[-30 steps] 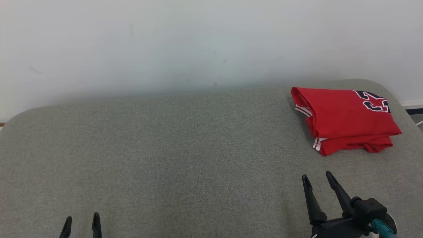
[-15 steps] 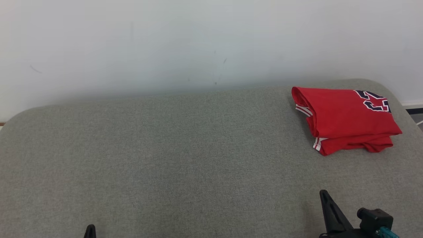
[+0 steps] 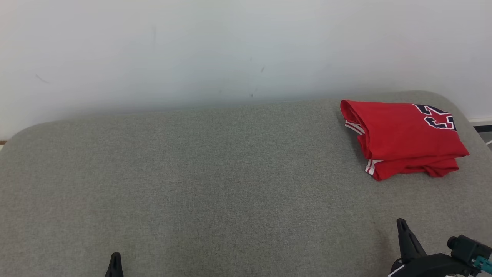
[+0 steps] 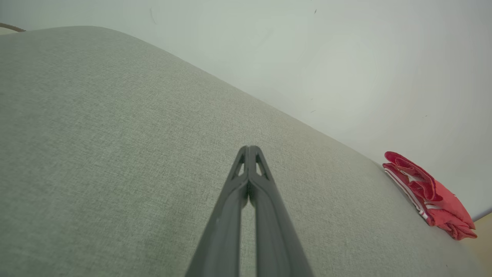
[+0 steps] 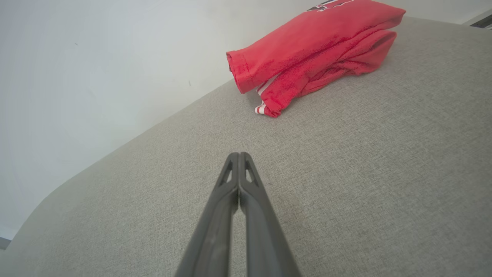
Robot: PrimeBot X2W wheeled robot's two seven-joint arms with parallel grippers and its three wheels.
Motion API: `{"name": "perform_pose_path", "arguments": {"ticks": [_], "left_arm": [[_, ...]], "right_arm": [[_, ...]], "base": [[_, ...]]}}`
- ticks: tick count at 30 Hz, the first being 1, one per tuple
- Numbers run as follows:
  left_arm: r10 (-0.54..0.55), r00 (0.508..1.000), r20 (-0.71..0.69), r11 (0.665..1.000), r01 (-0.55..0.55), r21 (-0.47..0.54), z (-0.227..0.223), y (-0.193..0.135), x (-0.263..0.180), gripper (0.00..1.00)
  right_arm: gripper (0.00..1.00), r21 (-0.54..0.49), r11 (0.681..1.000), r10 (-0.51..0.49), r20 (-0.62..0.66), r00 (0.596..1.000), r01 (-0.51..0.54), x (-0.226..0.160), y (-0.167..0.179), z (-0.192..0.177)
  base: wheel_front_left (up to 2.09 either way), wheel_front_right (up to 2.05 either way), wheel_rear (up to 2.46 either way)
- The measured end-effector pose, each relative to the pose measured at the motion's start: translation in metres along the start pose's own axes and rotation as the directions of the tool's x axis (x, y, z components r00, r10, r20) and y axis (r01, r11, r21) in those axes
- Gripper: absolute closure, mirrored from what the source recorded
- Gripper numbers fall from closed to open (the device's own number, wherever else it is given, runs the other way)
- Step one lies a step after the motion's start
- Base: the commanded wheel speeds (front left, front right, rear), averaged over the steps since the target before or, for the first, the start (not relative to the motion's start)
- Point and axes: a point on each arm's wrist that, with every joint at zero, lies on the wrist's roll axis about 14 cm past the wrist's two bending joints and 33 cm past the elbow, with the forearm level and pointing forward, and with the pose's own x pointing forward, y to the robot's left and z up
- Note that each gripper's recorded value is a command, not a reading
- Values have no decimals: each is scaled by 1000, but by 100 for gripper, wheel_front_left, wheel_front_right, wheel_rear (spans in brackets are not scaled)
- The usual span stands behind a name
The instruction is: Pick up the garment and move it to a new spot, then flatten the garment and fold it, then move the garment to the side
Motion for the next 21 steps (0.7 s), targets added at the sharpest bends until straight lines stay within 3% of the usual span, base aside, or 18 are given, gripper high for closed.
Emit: {"name": "perform_pose_path", "arguments": {"ticks": [10, 21], "left_arm": [[-8, 1000, -11, 987, 6, -162, -5, -9, 6, 100], [-20, 1000, -24, 946, 11, -323, -10, -19, 13, 100]], "right_arm": [[100, 159, 985, -67, -12, 998, 68, 4, -21, 7], [100, 315, 942, -112, -19, 993, 113, 7, -38, 16]], "base": [[0, 0, 0], [0, 0, 0]]}}
